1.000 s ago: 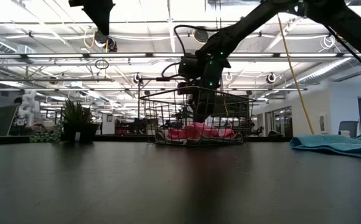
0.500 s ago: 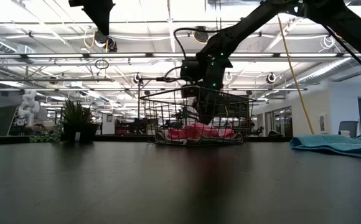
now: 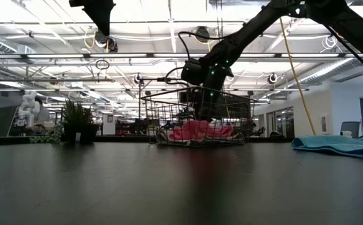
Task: Fold microfiber towels
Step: Put the pink towel into the wire basket
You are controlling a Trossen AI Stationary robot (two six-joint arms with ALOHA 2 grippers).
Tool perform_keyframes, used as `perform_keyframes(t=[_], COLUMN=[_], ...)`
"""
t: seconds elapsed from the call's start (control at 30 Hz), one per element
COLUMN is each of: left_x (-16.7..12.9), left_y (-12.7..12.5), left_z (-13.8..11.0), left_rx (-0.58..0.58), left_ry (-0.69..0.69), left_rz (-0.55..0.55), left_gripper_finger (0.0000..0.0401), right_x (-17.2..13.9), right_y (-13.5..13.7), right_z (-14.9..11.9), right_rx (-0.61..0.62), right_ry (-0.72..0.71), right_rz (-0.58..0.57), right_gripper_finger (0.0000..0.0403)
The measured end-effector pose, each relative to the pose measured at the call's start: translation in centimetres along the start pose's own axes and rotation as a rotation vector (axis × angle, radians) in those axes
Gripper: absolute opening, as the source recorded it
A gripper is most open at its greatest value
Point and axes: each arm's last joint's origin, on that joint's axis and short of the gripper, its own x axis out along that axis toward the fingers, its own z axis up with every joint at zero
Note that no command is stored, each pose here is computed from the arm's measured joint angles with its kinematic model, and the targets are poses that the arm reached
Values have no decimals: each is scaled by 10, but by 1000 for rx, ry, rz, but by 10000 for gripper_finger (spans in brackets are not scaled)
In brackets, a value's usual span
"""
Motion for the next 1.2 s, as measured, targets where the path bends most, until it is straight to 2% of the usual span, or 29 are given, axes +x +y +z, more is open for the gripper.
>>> perform_keyframes(t=[0.17, 0.37, 0.47, 0.67, 0.83, 0.97, 1.2], left_x=[0, 0, 0, 0, 0, 0, 0], left_y=[0, 0, 0, 0, 0, 0, -1], left_z=[0, 0, 0, 0, 1, 1, 2], left_rx=[0, 16, 16, 12, 10, 9, 2], left_ry=[0, 0, 0, -4, -5, -5, -19], left_rz=[0, 0, 0, -3, -4, -4, -14], left_gripper_finger=[14, 8, 4, 15, 7, 7, 8], right_x=[0, -11, -21, -55, -79, -76, -47], right_y=[0, 17, 20, 15, 12, 16, 33], right_z=[-2, -17, -20, -8, 2, 6, 15], right_rx=[19, 24, 25, 52, 55, 83, 16], right_ry=[23, 195, 226, 92, -52, -111, -87], right_rz=[4, 164, 202, 154, 134, 221, 294], right_gripper_finger=[0, 0, 0, 0, 0, 0, 0])
